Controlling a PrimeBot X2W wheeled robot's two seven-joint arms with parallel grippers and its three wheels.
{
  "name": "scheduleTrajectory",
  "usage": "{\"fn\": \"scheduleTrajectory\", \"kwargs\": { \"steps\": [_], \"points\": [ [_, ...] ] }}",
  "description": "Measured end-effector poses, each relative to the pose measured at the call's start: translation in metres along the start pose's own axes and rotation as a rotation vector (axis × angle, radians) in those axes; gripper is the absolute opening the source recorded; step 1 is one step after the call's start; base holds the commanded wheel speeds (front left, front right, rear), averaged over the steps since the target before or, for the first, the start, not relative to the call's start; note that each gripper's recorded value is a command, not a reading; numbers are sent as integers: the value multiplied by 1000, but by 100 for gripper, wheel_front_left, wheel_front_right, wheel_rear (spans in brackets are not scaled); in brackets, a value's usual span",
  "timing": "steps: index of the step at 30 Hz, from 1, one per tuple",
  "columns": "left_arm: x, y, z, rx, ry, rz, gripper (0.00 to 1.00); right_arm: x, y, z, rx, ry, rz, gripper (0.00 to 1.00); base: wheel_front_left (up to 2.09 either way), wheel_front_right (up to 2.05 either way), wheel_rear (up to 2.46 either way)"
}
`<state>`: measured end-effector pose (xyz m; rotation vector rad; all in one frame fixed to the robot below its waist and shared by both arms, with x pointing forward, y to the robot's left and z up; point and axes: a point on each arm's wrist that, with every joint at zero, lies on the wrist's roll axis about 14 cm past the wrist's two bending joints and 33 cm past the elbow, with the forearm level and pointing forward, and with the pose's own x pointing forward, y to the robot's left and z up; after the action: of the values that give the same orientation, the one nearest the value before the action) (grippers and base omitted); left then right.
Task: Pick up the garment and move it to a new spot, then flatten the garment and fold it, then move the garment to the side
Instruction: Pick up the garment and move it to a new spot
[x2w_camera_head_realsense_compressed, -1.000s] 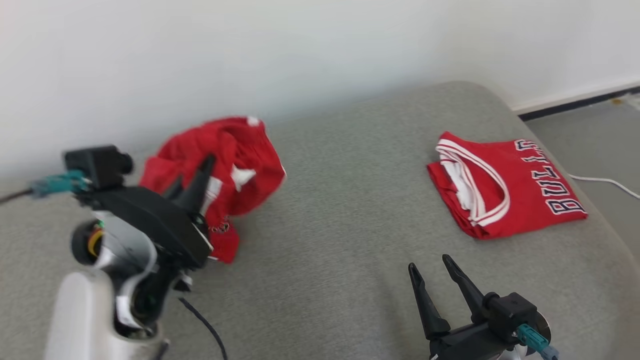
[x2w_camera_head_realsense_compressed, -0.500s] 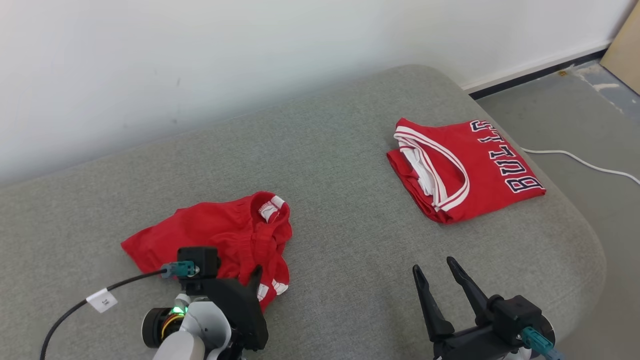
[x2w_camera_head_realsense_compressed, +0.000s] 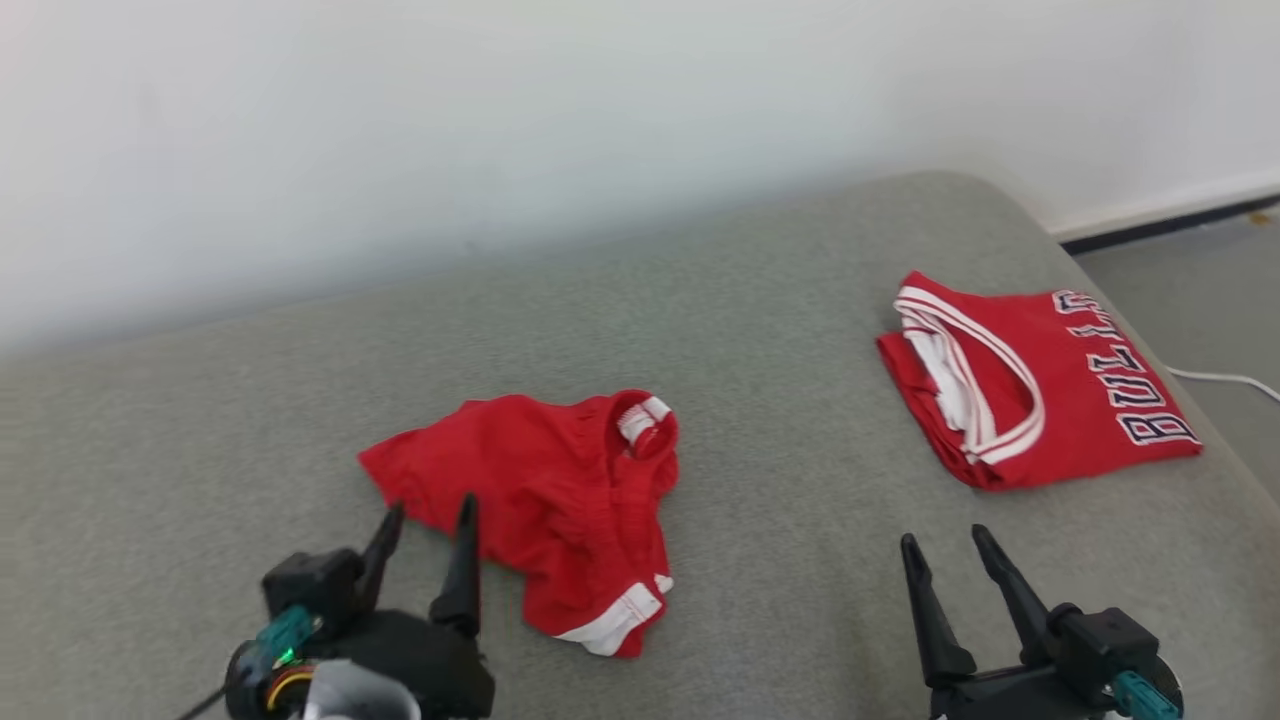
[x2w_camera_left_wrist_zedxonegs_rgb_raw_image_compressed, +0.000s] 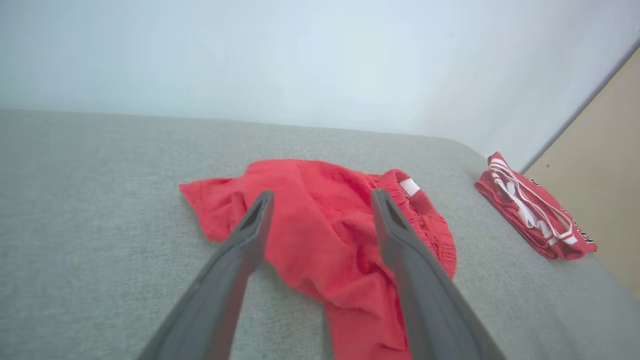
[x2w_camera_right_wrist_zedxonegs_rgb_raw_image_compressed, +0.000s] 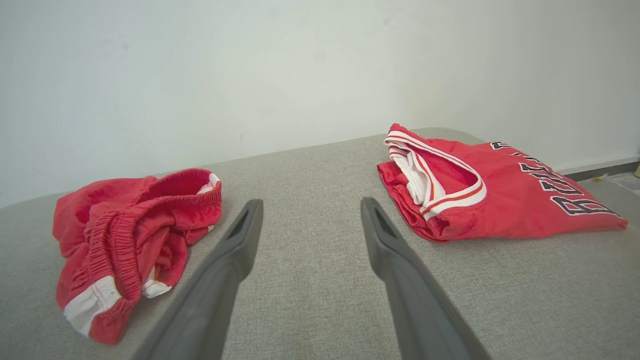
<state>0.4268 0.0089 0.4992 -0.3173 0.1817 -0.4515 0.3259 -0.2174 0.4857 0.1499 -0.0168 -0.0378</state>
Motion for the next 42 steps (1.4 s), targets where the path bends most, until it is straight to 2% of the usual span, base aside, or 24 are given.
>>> {"fn": "scheduleTrajectory", "kwargs": {
  "steps": [6,16,19,28,42],
  "points": [
    [-46,46,31,102,-216,132,100,9,11,6,-16,-17,46,100,0,0,0],
    [-120,97,28,144,-263,331,100,18,35,11,-33,-18,128,100,0,0,0],
    [-136,100,34,207,-279,352,100,17,40,8,-35,-7,145,100,0,0,0],
    [-173,112,16,227,-240,398,100,9,44,-1,-23,17,152,100,0,0,0],
    [-171,108,13,214,-238,379,100,3,41,-5,-7,24,132,100,0,0,0]
  ]
}}
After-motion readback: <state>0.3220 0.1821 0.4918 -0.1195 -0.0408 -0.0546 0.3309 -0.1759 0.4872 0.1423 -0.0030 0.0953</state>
